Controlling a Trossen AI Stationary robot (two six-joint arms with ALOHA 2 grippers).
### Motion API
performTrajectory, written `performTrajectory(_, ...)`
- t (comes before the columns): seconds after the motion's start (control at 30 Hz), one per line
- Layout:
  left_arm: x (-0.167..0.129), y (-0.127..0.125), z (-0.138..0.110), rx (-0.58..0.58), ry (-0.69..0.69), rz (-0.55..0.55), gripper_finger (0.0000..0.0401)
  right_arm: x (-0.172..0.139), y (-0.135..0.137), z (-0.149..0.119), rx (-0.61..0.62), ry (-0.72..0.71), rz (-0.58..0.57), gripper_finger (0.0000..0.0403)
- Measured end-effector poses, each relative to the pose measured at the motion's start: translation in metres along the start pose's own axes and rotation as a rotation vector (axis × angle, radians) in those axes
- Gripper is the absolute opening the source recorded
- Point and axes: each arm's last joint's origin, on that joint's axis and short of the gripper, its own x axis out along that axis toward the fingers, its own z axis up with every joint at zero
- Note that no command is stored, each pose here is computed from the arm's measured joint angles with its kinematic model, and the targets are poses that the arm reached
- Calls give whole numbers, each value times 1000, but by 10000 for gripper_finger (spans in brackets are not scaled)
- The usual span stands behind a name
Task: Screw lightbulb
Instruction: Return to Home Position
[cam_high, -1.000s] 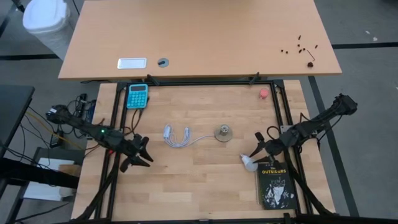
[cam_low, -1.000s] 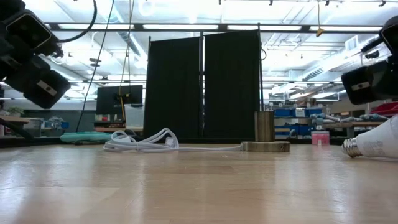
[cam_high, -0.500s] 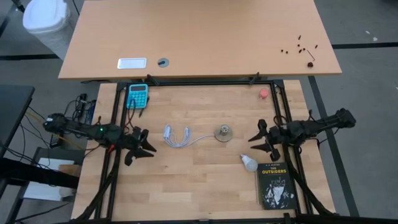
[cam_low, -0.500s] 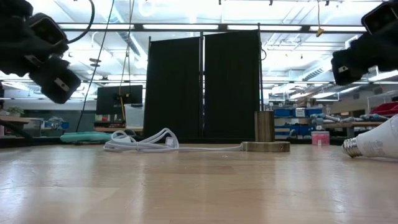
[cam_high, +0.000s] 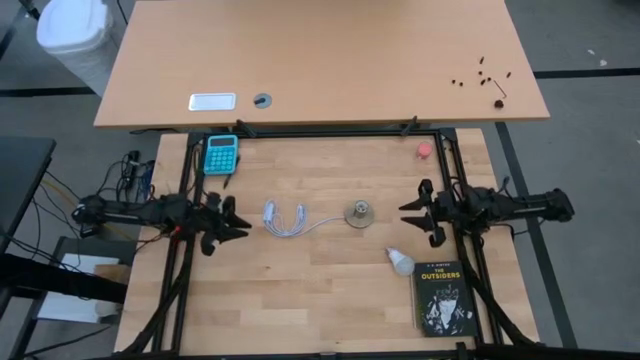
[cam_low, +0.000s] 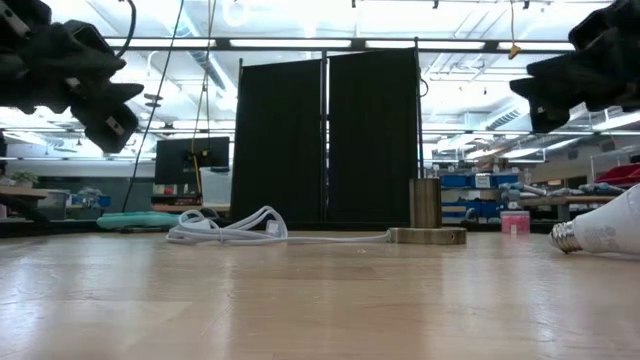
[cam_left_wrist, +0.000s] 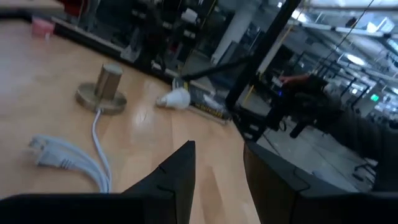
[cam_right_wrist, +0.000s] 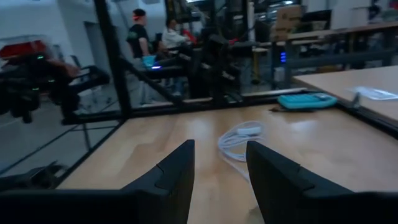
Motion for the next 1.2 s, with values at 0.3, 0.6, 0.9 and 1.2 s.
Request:
performTrajectory(0.3, -3, 0, 4, 4, -48, -5, 139, 0, -13, 2, -4, -18, -136, 155)
performTrajectory(0.6, -3, 0, 4, 4, -48, -5, 139, -1, -17, 2, -5, -24, -174, 155)
performTrajectory(0.9, -3, 0, 4, 4, -49, -6, 139, 0, -15, 2, -4, -21, -157, 155)
performTrajectory(1.2, -3, -1, 4, 5, -52, -7, 139, 0, -15, 2, -4, -21, -157, 155)
